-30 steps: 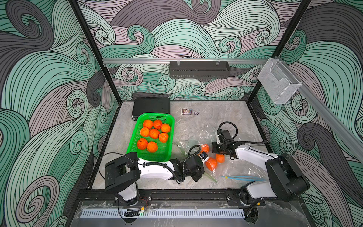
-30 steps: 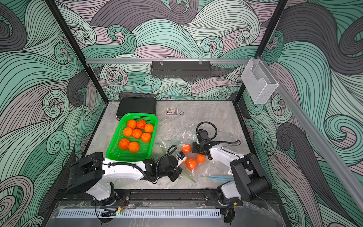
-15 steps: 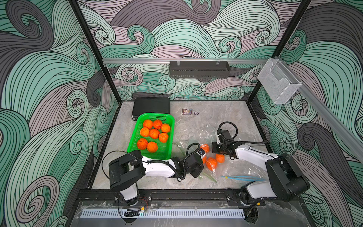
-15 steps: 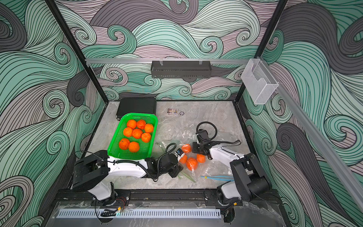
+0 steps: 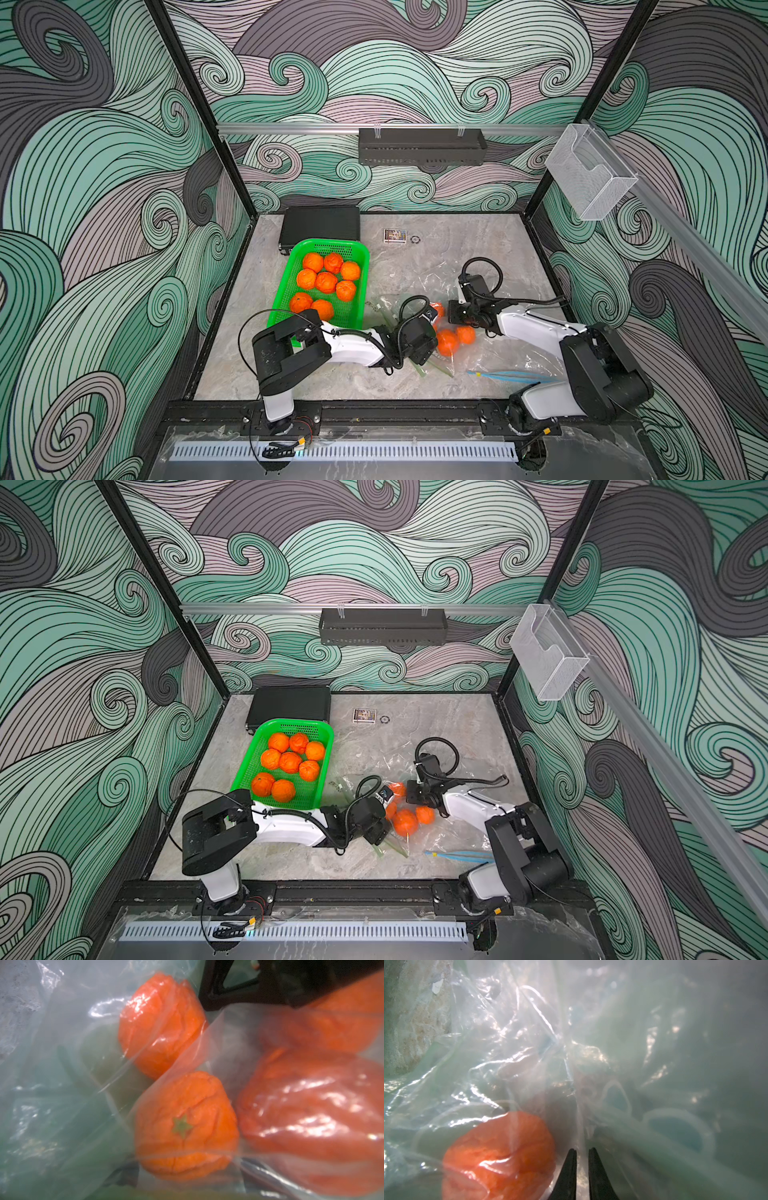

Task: Open the zip-top bag and take out the orange
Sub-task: Pick up the orange from the zipper food storage bag.

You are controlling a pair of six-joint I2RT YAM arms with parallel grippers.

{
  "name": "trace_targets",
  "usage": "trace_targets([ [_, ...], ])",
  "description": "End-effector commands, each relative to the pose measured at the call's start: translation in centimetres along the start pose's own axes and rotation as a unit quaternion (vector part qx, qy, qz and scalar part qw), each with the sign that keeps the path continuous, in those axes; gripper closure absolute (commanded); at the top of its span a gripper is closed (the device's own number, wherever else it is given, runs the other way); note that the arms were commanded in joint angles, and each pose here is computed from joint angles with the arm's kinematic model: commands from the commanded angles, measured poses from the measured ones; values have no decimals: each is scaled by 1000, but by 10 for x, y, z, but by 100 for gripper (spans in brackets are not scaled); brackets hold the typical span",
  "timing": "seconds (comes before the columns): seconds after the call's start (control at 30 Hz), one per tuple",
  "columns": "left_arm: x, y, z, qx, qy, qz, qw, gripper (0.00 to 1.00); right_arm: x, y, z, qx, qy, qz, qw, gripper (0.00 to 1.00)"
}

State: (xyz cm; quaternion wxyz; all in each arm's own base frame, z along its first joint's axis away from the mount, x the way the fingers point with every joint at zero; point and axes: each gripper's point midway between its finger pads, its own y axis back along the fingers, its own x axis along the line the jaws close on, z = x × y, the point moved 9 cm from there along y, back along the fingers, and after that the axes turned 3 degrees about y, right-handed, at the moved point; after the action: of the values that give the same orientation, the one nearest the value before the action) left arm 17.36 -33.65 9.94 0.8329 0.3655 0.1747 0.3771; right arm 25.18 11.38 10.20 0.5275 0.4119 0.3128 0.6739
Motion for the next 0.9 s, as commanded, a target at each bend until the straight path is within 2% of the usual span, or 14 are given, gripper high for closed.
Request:
trace_targets([
  [0.0, -4, -3, 22, -34, -9, -3, 999, 22, -1, -4, -3, 8, -5, 2, 1000, 84],
  [0.37, -9, -12, 34, -55, -28, -26, 998, 22, 0, -6, -4, 14, -5, 5, 1000, 84],
  [0.47, -10, -14, 37, -52, -30, -31, 998, 25, 0, -7, -4, 18, -5, 8, 1000, 84],
  [0.67, -10, -4, 34, -38, -29, -47, 998, 53, 0, -7, -4, 17, -4, 5, 1000, 84],
  [0.73, -6, 3, 26, -29, -24, -48, 998, 65, 0, -7, -4, 15, -4, 3, 1000, 84],
  [0.87, 2, 21, 8, -8, -6, -59, 998, 71, -3, -9, -5, 12, -6, -8, 1000, 84],
])
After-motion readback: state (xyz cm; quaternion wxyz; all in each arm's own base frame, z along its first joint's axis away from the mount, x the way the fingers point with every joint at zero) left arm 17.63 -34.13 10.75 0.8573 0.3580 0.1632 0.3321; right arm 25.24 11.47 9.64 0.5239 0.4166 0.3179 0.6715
